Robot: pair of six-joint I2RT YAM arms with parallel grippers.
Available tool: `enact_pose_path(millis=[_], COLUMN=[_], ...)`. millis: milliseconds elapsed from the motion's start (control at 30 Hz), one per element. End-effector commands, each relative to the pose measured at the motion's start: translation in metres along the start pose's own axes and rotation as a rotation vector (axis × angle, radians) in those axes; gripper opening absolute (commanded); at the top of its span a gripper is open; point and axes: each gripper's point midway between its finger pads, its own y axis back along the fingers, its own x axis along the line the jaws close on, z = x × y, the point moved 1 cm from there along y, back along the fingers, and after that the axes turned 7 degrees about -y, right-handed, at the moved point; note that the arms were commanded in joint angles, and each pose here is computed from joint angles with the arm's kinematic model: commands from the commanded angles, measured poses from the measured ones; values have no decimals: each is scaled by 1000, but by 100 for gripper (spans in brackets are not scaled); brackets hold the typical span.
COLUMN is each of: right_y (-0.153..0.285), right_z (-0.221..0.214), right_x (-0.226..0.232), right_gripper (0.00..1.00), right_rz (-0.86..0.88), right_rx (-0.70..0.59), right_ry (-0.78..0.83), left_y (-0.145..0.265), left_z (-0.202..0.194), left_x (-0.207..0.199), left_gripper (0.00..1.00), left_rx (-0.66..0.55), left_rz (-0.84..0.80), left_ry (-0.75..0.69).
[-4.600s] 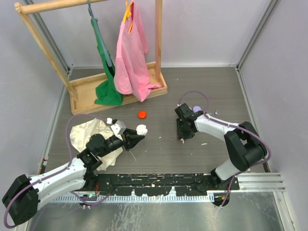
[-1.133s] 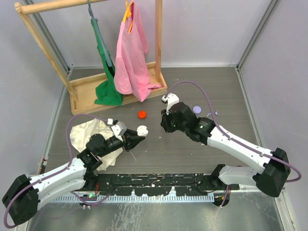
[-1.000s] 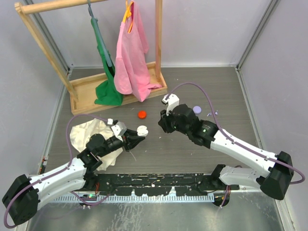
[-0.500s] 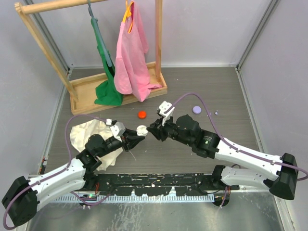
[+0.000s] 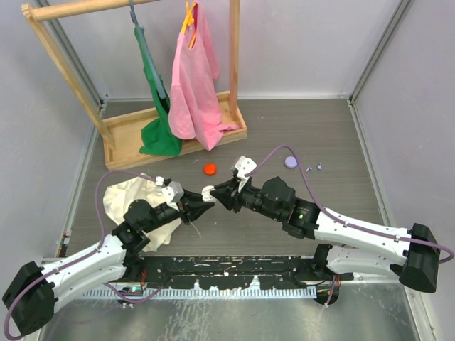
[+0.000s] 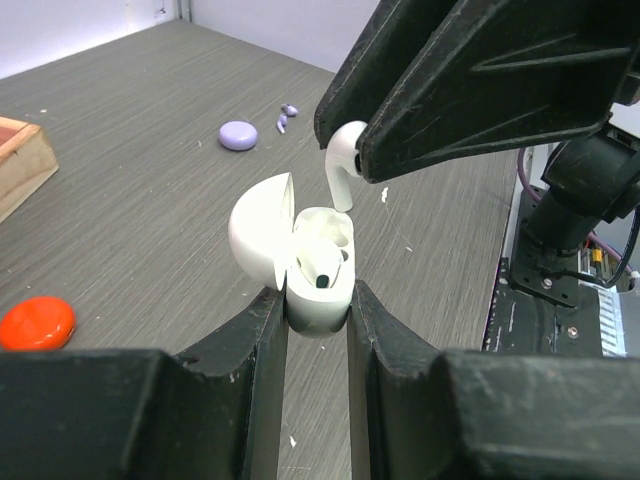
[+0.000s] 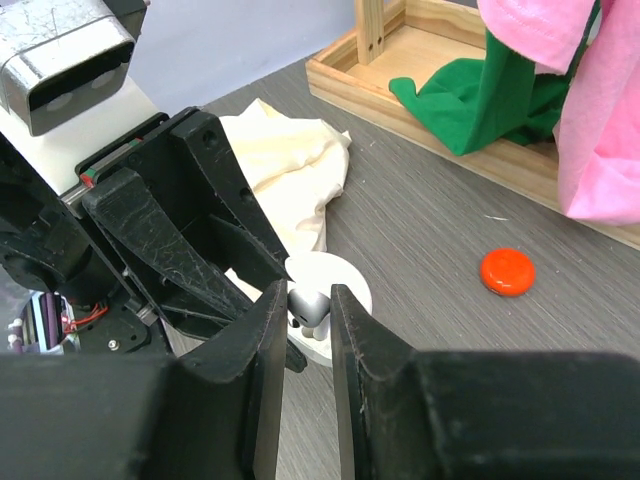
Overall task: Insert the wireless bluetooth earbuds into the charging case
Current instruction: Place the earbud in the charging case.
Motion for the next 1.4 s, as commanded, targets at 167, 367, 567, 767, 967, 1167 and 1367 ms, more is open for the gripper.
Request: enact_pose_path(millis=[167, 367, 567, 767, 967, 1167, 1367], right_y=[-2, -5, -5, -4, -2, -3, -1], right_z=[27, 20, 12, 9, 9, 0, -6], right_x=[10, 12, 10, 16, 21, 21, 17], right_gripper=[23, 23, 23, 23, 23, 23, 27], right_rz=[42, 54, 53, 89, 117, 122, 109], right_rx=[-128, -114, -101, -91, -98, -77, -72], right_ry=[-7, -18, -28, -36, -45, -47, -50], left_y=[0, 1, 1, 1, 1, 1, 2], left_z=[26, 26, 28, 27, 26, 27, 28], left_x=[-5, -4, -3, -1, 0, 0, 2], left_gripper=[0, 0, 0, 0, 0, 0, 0], left_rx=[-106, -112, -120, -120, -118, -121, -126], left_rz=[-27, -18, -9, 0, 5, 10, 19], left_ry=[-37, -34, -29, -23, -19, -19, -18])
